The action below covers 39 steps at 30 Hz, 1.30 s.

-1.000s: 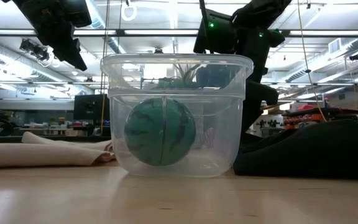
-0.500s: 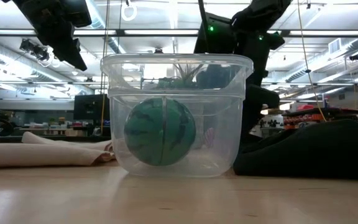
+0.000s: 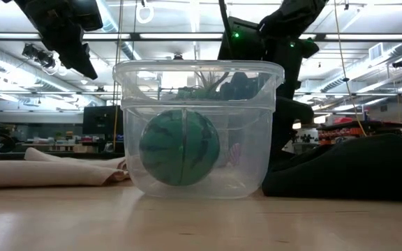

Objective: Pick and placing Produce into tupperware
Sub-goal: Put the red cherry into the transparent container

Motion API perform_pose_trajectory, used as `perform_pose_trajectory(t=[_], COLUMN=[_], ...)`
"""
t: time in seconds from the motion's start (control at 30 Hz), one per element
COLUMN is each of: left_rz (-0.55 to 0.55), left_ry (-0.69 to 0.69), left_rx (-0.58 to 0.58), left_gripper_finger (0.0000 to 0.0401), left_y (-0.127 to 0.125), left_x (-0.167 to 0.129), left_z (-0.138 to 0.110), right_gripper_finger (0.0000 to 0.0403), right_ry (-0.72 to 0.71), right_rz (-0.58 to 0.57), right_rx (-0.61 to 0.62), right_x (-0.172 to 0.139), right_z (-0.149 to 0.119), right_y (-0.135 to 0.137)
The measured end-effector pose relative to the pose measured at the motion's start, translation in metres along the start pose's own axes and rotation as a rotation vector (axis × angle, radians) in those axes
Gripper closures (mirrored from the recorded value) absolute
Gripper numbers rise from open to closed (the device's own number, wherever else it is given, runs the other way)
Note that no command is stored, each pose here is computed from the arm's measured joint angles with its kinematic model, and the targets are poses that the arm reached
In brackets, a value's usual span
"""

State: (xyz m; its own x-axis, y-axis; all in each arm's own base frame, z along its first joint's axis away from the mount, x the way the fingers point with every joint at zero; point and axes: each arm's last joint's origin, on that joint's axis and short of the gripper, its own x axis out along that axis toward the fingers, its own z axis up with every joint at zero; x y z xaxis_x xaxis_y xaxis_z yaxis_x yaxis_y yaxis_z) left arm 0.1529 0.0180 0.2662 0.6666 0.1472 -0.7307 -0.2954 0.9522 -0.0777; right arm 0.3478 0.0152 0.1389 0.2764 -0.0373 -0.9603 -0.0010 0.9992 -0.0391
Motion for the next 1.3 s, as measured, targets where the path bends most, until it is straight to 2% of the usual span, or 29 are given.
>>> perform_pose_trajectory(t=[0.5,0.77,0.93,1.3], left_rz=[0.0,0.0,0.0,0.0], left_ry=[0.0,0.0,0.0,0.0], left_rx=[0.001,0.003,0.003,0.003], left_gripper_finger=[0.0294,0.0294,0.0294,0.0294], left_y=[0.0,0.0,0.0,0.0], left_x=[0.0,0.0,0.0,0.0], left_z=[0.0,0.0,0.0,0.0], right_gripper_finger=[0.0278,0.0278,0.028,0.0281], right_ry=[0.006,-0.019,0.015,-0.041], right_rz=[-0.002,-0.001,-0.014,-0.046], right_rx=[-0.009,-0.022,-0.06,-0.104], right_x=[-0.002,-0.006,-0.013,-0.047], right_z=[0.001,0.008,0.011,0.041], right_y=[0.0,0.0,-0.001,-0.002])
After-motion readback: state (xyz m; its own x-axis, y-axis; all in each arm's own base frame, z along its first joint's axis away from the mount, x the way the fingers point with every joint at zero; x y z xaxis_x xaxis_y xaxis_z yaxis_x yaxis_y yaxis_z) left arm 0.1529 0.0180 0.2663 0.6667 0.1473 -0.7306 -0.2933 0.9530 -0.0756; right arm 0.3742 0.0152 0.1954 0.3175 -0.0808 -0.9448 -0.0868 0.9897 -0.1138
